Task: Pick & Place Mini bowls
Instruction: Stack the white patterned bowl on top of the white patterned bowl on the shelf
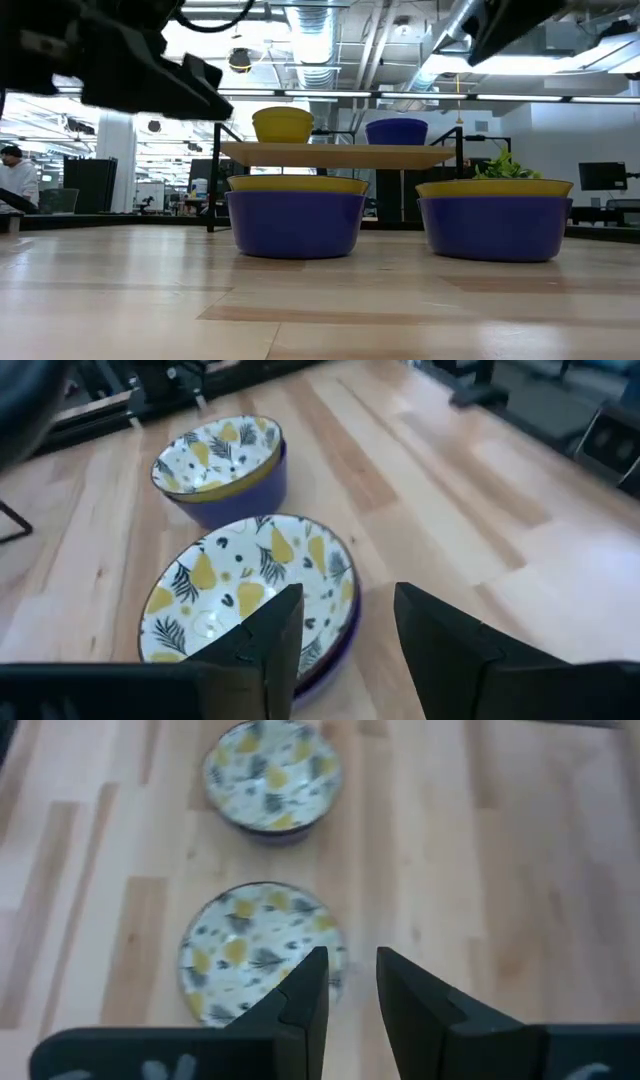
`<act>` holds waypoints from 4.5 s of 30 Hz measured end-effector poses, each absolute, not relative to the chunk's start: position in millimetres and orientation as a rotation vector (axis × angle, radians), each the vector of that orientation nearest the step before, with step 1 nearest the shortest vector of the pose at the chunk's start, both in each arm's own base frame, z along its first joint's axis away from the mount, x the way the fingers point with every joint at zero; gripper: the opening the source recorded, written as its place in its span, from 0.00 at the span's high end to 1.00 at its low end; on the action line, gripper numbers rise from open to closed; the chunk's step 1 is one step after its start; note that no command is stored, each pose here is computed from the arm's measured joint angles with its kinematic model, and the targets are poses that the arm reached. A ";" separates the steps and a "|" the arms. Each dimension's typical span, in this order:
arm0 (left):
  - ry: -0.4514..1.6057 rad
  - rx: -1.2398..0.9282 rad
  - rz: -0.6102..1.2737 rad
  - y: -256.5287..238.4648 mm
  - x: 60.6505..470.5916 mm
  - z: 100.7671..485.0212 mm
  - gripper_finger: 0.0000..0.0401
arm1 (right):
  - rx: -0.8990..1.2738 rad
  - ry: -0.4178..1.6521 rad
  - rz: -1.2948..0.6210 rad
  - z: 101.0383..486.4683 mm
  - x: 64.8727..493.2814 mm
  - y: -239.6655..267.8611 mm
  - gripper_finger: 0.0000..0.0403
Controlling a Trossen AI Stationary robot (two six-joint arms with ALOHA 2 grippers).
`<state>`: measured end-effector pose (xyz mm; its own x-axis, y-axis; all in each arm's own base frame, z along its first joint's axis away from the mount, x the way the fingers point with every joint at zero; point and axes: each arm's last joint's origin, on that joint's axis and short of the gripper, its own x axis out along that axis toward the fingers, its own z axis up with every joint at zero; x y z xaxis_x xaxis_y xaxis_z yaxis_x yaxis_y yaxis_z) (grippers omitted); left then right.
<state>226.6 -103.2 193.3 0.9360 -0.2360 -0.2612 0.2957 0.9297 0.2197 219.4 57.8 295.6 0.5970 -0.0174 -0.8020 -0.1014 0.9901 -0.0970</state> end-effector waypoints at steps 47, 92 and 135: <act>0.635 0.514 -0.295 -119.9 285.2 215.1 0.62 | -0.200 0.773 -0.014 226.6 195.9 117.9 0.80; 0.668 0.610 -0.318 -119.1 284.1 208.9 0.97 | -0.197 0.773 -0.013 227.0 196.0 118.1 0.80; 0.627 0.749 -0.246 -127.1 285.3 219.0 0.96 | -0.188 0.772 -0.017 227.1 196.1 118.1 0.80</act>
